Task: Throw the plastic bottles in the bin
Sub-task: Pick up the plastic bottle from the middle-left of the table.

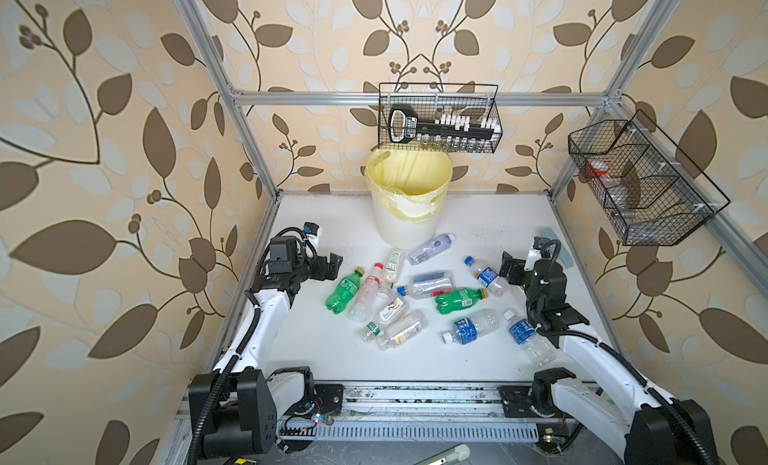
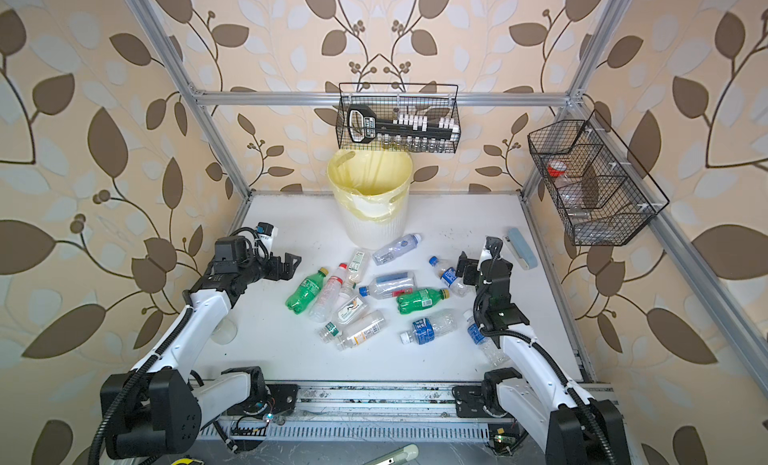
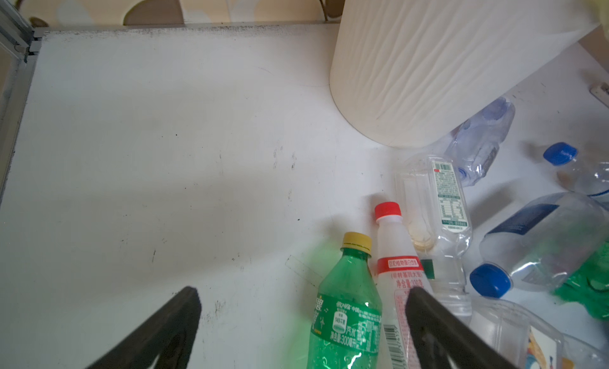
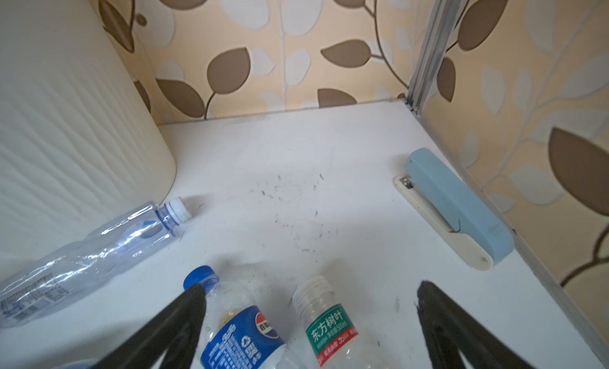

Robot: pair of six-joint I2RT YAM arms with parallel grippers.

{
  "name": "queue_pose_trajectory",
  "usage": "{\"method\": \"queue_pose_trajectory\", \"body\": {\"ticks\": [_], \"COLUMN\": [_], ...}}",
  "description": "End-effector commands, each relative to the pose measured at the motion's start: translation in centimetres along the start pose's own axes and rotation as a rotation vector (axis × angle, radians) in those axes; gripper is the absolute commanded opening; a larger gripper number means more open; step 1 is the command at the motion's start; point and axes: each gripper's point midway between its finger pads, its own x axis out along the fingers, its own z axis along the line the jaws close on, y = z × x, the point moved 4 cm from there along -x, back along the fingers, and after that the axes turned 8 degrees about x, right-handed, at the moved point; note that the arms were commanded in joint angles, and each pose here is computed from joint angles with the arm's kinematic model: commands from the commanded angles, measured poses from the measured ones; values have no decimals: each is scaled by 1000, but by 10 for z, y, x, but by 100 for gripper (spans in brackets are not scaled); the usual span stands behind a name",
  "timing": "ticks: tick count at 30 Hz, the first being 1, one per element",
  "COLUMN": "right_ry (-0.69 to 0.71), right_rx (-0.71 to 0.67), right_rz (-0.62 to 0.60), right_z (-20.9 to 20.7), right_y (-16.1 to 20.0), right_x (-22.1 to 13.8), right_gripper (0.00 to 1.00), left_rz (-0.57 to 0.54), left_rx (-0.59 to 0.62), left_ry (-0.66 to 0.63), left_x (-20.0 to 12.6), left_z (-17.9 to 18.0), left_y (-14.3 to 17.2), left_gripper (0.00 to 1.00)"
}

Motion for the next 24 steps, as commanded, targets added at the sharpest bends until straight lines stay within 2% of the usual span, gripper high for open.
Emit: {"method": "queue_pose_trajectory", "body": {"ticks": [1,15,24], "right_ry": [-27,-172,-164], "right_rx": [-12,-40,-79], "right_rz": [158,304,317], "right_z": [9,52,61], "right_y": [18,29,36], "right_x": [3,-3,-18], "right_gripper": [100,100,100], "left_rz": [57,180,285], "left_rx": [54,94,121], "left_ry": [66,232,265], "left_x": [-4,-7,-2], "left_z": [-6,-30,-30], "left_y": [9,43,60], "left_gripper": [99,99,99]}}
